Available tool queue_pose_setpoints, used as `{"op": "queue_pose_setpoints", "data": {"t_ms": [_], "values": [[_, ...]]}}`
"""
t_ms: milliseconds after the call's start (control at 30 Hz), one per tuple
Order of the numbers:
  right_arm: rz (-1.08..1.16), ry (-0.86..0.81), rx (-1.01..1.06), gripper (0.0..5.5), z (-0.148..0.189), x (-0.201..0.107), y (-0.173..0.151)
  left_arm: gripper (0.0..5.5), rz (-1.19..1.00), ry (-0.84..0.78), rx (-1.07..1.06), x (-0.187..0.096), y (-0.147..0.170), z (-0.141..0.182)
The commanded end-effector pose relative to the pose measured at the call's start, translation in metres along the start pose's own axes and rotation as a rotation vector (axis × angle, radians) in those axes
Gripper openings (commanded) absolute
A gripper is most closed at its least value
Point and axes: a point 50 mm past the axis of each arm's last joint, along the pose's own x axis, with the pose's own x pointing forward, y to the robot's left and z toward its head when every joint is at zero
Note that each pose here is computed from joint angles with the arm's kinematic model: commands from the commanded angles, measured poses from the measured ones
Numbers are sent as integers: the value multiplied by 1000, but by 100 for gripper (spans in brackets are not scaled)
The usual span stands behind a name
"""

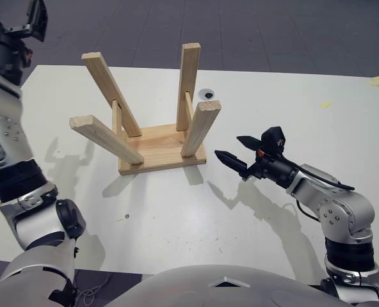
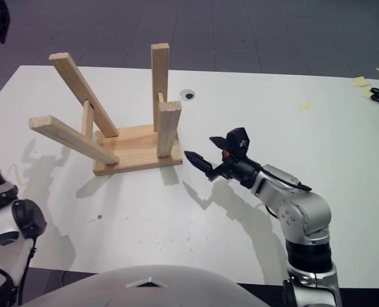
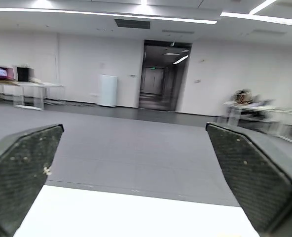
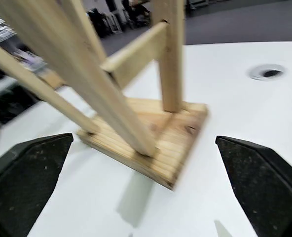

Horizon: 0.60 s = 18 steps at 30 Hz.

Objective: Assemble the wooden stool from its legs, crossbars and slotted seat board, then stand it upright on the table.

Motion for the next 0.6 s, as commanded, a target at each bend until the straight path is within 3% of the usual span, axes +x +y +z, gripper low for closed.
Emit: {"op": "queue_pose_setpoints", "data": {"t_ms": [33, 133, 267, 433, 600], "values": [[88, -14, -26, 540, 9, 14, -16, 538, -44, 131, -71, -15, 34, -12], [138, 21, -54, 540, 10, 24, -33, 538, -86, 148, -92, -10, 33, -18], [241, 72, -79, 540, 14, 43, -45, 538, -236, 172, -149, 3, 0, -36], [338, 114, -105, 465, 12, 57, -54, 540, -299, 216, -193, 11, -15, -52], [372, 178, -105, 378, 3, 50, -58, 540, -339, 226, -207, 14, -24, -52]]}}
